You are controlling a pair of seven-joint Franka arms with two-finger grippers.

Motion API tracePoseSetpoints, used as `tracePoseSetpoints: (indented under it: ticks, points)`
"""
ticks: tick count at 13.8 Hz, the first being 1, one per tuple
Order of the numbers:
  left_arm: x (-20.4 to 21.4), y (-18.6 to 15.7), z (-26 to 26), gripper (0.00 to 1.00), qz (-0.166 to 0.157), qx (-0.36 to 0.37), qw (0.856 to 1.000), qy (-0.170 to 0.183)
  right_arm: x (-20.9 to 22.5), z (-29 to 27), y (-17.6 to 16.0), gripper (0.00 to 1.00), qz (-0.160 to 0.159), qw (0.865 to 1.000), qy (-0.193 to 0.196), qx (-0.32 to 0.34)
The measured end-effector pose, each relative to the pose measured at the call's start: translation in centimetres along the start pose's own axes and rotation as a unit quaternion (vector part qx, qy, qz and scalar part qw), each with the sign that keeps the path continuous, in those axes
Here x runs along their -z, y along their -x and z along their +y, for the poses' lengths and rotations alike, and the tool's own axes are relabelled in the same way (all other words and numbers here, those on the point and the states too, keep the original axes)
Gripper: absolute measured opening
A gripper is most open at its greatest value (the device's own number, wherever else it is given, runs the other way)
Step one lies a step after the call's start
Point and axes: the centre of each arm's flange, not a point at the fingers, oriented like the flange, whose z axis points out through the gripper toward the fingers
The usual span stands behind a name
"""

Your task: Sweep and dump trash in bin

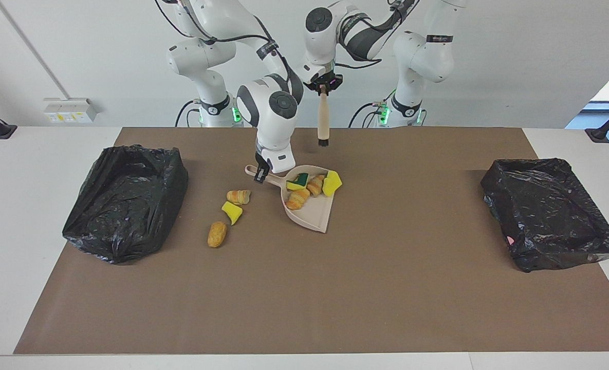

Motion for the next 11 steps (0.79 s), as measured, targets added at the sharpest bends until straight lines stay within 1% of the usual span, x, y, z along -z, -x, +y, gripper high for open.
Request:
tracePoseSetpoints:
  ticks: [2,3,5,8,9,11]
  points:
    - [-1.4,0.5,-0.1,0.26,0.020,0.030,0.999,0.018,1.0,0.7,0.4,0.32,0.008,1.000,0.005,-0.010]
    - [-2.2,0.5,-0.1,0.26,0.027,0.036,0.999,0.024,2.1,1.5,1.2,0.32,0.016,1.000,0.005,-0.026]
    - [-3.7,0.2,-0.2,0.26,0.039,0.041,0.998,0.035,5.5,4.1,4.0,0.32,0.040,0.997,-0.002,-0.066]
    - [-5.3,-0.7,0.0,0.26,0.046,0.047,0.997,0.043,9.8,8.0,10.3,0.32,0.073,0.992,-0.007,-0.102]
    - [-5.8,-1.1,0.3,0.26,0.049,0.049,0.996,0.047,10.7,9.4,12.9,0.32,0.082,0.990,-0.003,-0.110]
    - [-7.3,-2.0,0.9,0.26,0.050,0.053,0.996,0.046,11.5,12.0,19.8,0.32,0.099,0.985,-0.009,-0.138]
